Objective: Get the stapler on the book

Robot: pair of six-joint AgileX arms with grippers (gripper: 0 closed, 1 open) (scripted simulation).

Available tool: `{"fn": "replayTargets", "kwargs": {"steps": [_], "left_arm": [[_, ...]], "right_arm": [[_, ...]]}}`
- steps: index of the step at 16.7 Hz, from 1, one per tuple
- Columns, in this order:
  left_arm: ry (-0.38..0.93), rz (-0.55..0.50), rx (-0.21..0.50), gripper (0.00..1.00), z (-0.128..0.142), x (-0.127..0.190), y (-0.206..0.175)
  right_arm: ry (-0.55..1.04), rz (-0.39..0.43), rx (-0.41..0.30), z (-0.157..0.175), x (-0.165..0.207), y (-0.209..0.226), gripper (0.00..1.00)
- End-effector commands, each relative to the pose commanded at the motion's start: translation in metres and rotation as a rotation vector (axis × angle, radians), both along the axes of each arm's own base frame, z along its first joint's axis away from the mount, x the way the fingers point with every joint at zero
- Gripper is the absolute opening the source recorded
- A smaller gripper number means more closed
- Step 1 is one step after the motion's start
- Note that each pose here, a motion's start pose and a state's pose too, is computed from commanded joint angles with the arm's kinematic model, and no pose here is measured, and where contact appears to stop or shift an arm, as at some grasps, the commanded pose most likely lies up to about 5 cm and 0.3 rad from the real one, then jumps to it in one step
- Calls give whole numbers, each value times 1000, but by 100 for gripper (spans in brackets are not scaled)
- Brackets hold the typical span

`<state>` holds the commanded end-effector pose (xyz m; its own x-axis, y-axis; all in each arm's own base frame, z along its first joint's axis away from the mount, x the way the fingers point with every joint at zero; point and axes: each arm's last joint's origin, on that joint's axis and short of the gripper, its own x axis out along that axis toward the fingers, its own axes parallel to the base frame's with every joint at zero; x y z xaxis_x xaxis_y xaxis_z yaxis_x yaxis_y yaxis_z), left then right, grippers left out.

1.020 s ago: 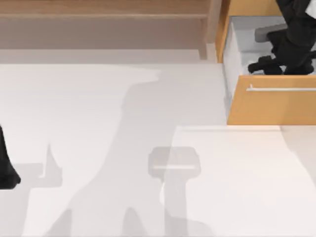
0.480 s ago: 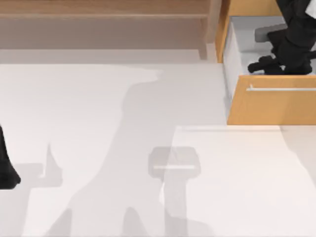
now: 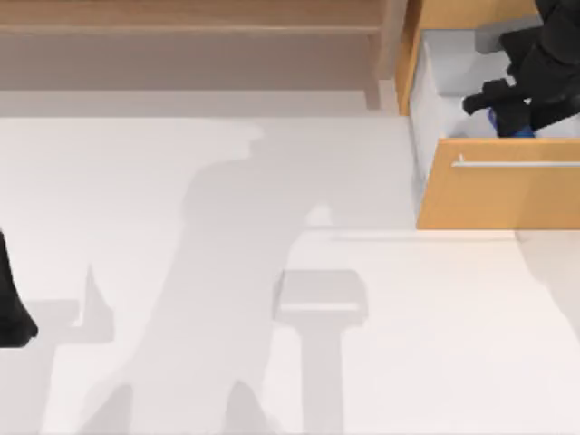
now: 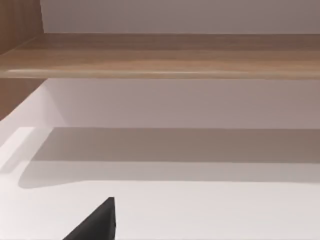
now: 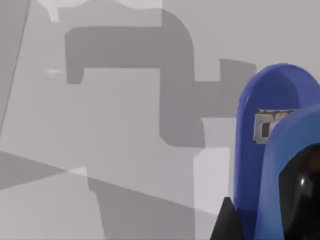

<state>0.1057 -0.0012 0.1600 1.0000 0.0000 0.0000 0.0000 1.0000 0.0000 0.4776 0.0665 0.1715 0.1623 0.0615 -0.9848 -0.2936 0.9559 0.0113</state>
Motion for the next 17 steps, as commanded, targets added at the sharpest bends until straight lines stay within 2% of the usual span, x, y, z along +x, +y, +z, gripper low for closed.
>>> {"fn": "replayTargets", "kwargs": {"steps": [4,9,13,17], "left_arm": [[0,0,0,100,0,0,0],[0,0,0,100,0,0,0],[0,0,0,100,0,0,0],[0,0,0,100,0,0,0]], "right_arm": [[-118,7,45,55,-21,-18,0],[-247,-56,65,110,-67,-68,0],[-256,-145,40,116,-114,-108,0],[-182,-232,7,92,-161,-134,0]]}}
